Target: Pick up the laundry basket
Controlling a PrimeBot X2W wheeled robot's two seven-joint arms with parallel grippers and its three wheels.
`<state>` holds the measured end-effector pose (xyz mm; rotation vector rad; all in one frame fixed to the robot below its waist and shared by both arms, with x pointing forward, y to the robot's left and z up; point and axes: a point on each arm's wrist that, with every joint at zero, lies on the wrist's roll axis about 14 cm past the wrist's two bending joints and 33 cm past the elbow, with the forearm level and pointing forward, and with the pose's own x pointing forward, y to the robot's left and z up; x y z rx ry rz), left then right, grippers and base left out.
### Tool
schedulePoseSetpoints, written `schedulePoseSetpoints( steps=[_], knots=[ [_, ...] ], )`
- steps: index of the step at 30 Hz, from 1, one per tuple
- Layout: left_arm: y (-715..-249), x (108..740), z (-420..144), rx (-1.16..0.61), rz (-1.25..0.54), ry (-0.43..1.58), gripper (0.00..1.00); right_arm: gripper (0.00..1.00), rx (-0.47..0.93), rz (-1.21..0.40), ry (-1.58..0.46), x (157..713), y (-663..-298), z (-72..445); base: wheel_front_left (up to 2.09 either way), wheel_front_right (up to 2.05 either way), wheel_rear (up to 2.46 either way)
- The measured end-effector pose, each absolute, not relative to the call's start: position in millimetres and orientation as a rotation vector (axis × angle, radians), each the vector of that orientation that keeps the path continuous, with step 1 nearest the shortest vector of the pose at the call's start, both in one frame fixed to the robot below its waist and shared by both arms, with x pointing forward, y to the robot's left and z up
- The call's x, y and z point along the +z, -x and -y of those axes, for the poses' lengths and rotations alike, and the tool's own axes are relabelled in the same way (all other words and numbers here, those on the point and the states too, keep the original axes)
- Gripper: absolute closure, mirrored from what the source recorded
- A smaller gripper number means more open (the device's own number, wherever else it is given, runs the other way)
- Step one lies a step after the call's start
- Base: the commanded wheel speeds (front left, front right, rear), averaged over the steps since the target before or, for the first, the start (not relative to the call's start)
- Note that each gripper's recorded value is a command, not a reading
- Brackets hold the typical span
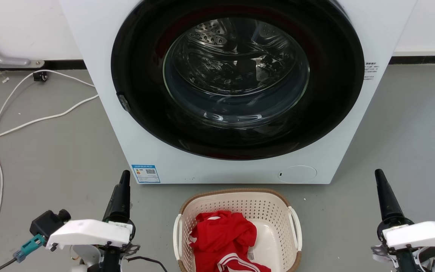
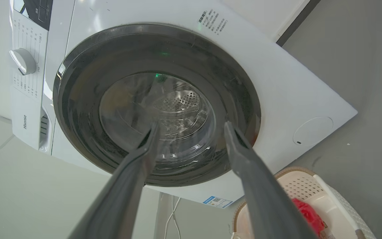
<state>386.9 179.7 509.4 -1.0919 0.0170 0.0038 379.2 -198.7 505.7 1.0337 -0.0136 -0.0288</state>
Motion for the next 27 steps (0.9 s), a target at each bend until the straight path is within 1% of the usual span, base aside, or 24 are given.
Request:
schedulePoseSetpoints(
  steps=[11, 27],
  knots=[
    [-387.9, 513.0, -169.9, -0.016, -0.013, 0.896, 0.00, 0.00, -0.001, 0.017, -0.822, 508.5, -377.8, 190.3, 0.00, 0.00, 0.00],
    [-389.2, 519.1, -160.8, -0.034, 0.015, 0.675, 0.00, 0.00, 0.029, 0.034, -0.567, 512.7, -377.8, 183.5, 0.00, 0.00, 0.00]
  ],
)
